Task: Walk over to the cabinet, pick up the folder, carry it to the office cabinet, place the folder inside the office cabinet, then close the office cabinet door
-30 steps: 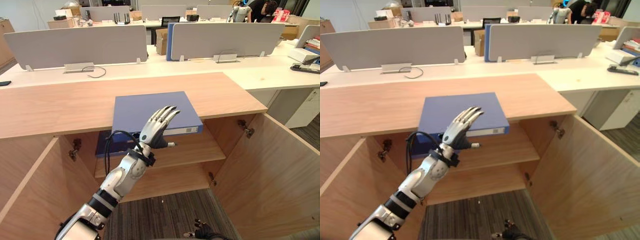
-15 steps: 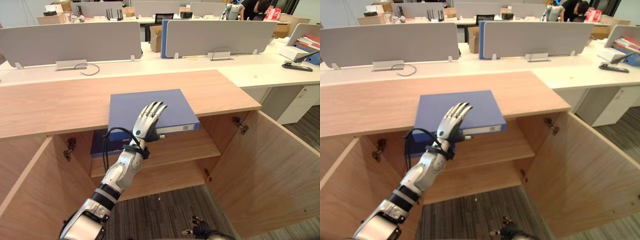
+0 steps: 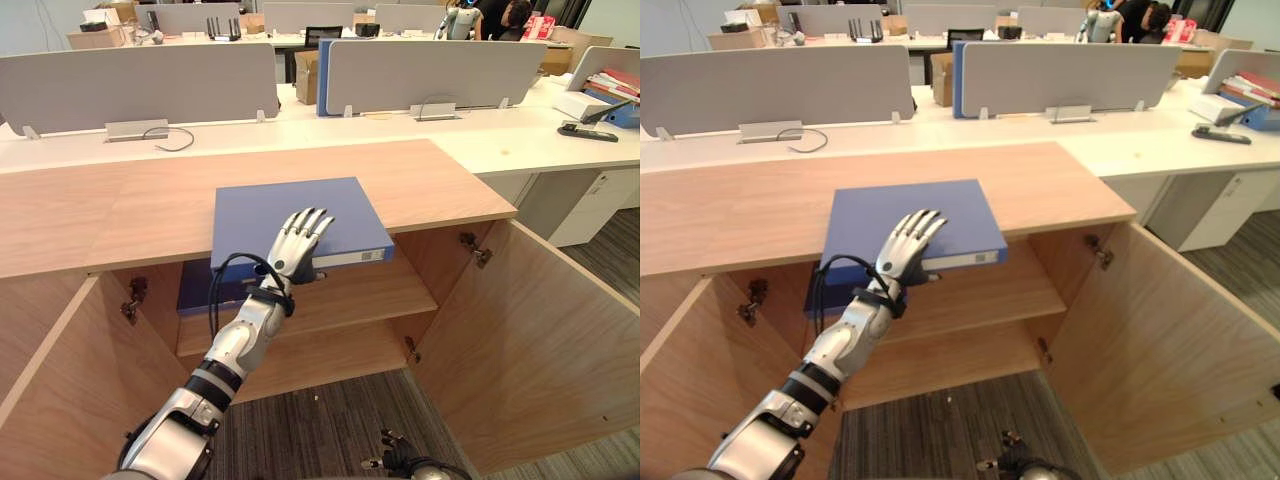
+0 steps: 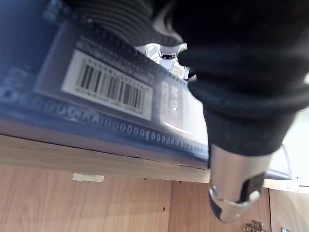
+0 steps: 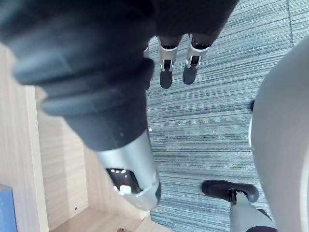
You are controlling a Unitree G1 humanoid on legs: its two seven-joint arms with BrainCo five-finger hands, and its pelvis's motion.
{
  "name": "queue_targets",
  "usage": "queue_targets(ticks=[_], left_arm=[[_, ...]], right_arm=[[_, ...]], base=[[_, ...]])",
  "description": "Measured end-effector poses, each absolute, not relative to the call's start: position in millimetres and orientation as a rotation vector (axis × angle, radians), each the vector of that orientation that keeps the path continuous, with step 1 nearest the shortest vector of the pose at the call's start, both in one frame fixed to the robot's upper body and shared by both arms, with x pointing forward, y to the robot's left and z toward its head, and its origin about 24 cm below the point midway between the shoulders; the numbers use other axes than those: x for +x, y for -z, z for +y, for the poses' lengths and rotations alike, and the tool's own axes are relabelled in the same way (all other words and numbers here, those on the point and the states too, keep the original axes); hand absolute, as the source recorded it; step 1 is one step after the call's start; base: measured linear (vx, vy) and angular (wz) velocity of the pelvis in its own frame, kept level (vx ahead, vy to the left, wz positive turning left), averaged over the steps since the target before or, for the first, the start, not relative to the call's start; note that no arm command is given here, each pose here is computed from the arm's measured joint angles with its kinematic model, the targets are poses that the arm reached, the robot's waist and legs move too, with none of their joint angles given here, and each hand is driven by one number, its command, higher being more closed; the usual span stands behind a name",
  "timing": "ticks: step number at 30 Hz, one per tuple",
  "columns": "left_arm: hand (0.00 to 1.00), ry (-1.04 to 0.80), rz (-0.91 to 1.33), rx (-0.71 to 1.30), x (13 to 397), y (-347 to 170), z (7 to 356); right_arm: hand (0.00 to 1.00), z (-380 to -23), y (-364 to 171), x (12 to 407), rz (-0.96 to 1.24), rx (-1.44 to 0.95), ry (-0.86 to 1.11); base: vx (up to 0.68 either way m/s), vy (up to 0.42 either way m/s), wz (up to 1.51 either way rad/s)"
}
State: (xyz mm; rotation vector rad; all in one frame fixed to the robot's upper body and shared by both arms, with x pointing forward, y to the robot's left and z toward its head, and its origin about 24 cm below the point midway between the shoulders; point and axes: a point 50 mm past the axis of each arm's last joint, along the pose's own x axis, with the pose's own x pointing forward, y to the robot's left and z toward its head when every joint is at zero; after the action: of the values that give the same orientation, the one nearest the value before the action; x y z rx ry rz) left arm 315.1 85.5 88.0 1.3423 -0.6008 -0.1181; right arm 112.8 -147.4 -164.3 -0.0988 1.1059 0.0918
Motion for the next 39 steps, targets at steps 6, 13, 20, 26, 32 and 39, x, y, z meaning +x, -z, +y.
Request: queue_targets(ticks=[6,13,20,26,32,39], left_arm=[[1.0,0.125,-0.616,1.396,323,-91,89],[1.0,0.097,-0.635,1.472,332,-98,98],[1.0,0.069,-0.658,1.489,334,-103,103],[1.0,-0.006,-0.74,1.296,311,-123,89],[1.0,-0.006,-0.873,0.555,234,-163,58],[1.0,-0.197,-0.732,-0.139,204,-167,128]], right_arm=[[0.0,-147,164,113,1.105,-0.102,-0.096],[0.0,-146,164,114,1.102,-0.12,-0.117],[0.0,-146,164,114,1.102,-0.121,-0.118],[0.0,-146,164,114,1.1,-0.118,-0.112],[0.0,-155,166,106,1.115,-0.057,0.012],[0.0,-137,118,142,0.723,0.223,0.125]], base=[[0.0,0.0,0.0],[0.0,0.0,0.0],[0.0,0.0,0.0],[0.0,0.002,0.04],[0.0,0.005,0.03],[-0.09,-0.015,-0.08]])
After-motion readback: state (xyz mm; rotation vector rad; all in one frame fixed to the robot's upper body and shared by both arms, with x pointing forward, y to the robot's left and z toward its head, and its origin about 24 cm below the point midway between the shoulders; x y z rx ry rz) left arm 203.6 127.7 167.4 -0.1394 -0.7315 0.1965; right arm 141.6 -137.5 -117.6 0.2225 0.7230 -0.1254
